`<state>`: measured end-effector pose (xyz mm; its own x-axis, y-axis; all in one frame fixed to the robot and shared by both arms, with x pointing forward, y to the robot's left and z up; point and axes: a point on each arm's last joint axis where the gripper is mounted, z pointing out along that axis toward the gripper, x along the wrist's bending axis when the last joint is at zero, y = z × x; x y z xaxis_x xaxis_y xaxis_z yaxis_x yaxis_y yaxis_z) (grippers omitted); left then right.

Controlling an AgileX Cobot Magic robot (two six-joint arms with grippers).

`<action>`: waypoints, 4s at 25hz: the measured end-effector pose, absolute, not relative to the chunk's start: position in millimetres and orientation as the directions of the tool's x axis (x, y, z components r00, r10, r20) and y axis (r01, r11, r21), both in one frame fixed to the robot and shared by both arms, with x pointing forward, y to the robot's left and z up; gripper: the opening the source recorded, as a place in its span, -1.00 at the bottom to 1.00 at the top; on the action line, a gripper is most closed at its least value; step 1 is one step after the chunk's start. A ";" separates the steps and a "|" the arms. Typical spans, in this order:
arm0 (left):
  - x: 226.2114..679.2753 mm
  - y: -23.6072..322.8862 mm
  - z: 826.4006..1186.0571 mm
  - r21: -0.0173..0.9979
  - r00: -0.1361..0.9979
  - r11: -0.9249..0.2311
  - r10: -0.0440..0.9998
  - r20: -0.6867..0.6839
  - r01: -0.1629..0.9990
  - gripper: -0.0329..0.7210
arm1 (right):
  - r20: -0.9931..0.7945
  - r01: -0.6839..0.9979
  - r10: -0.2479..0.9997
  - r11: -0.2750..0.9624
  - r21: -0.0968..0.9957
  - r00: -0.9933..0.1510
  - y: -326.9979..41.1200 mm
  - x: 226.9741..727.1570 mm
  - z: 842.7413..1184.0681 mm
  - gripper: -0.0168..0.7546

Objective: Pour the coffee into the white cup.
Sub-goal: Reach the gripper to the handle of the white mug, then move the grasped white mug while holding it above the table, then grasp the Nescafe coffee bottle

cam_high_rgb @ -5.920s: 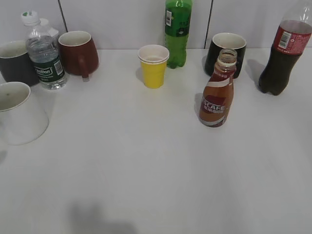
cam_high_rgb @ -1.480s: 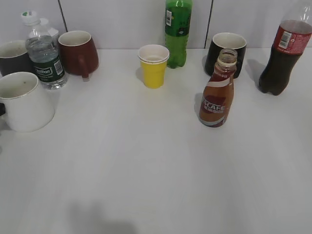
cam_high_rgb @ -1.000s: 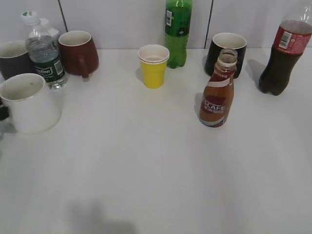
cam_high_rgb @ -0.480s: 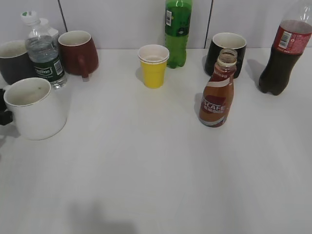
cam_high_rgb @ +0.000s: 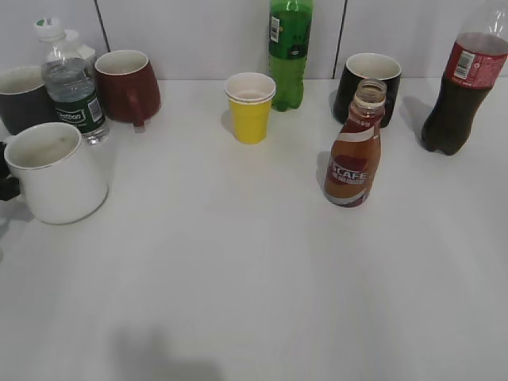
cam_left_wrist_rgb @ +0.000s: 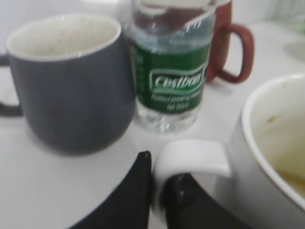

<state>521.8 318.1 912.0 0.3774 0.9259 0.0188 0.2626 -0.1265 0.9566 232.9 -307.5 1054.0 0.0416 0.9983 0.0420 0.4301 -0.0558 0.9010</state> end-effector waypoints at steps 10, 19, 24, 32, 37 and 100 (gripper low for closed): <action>538.7 304.8 934.5 0.979 0.566 -0.061 0.822 -0.061 0.195 -0.79 | 0.042 0.430 0.998 -0.056 0.901 0.042 -307.5 232.9 1054.0 0.47; 556.4 257.2 955.8 0.980 0.770 -0.120 0.637 -0.045 0.156 -0.79 | 0.042 0.430 0.998 -0.056 0.901 0.042 -307.5 232.9 1054.0 0.47; 551.8 239.2 955.7 0.977 0.832 -0.152 0.552 -0.044 0.153 -0.79 | 0.042 0.430 0.998 -0.056 0.901 0.042 -307.5 232.9 1054.0 0.47; 545.1 233.5 954.0 0.973 0.878 -0.186 0.477 -0.036 0.140 -0.79 | 0.042 0.430 0.998 -0.056 0.901 0.042 -307.5 232.9 1054.0 0.47; 544.4 233.2 953.6 0.972 0.882 -0.191 0.470 -0.034 0.139 -0.79 | 0.046 0.431 0.998 -0.058 0.901 0.039 -307.2 232.9 1054.0 0.47; 543.5 232.4 954.9 0.975 0.888 -0.180 0.458 -0.036 0.132 -0.79 | 0.042 0.258 0.768 0.163 0.952 -0.640 -181.3 528.3 895.3 0.59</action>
